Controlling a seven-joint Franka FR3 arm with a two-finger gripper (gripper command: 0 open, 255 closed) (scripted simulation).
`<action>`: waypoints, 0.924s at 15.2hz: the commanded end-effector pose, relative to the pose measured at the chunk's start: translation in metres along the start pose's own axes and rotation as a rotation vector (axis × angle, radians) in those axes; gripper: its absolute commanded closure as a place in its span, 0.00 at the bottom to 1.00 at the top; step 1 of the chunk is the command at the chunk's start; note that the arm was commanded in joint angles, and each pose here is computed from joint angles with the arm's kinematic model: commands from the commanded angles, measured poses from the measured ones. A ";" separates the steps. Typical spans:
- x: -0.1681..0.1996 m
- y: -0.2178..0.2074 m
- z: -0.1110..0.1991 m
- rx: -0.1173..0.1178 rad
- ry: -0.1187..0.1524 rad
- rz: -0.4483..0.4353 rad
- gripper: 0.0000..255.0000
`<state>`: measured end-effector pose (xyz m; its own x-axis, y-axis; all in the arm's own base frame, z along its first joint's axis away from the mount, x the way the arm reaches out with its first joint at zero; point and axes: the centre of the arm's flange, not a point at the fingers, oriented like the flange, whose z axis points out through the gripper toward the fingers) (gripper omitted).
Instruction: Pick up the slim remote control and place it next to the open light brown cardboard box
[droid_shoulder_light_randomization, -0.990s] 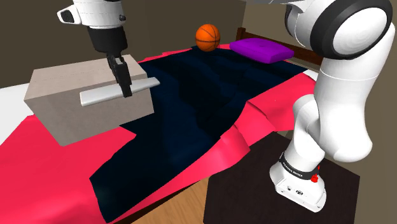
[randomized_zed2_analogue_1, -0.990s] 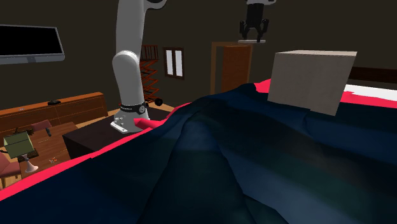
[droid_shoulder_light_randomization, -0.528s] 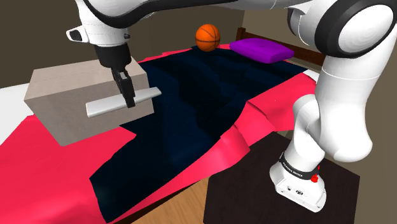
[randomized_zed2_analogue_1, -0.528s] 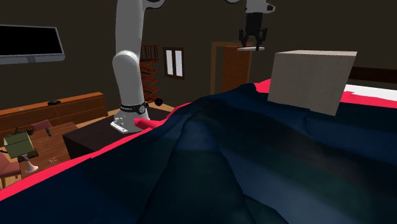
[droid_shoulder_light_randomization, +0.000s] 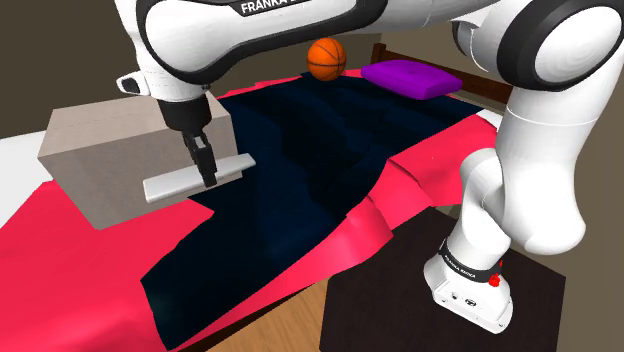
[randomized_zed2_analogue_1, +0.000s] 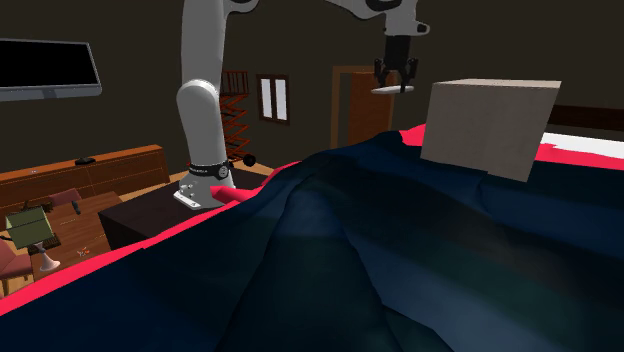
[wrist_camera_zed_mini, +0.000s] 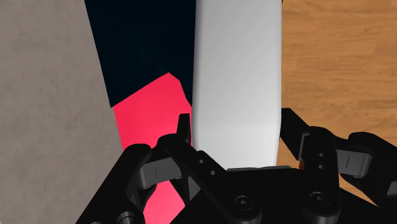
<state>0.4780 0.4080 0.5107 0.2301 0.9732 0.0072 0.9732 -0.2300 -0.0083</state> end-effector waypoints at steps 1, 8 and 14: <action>-0.001 0.001 0.010 0.000 0.001 0.000 1.00; -0.001 0.001 0.047 0.000 0.001 0.000 1.00; -0.001 0.001 0.079 0.000 0.001 0.000 1.00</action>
<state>0.4796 0.4069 0.4377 0.2299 0.9732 0.0069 0.9732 -0.2299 -0.0085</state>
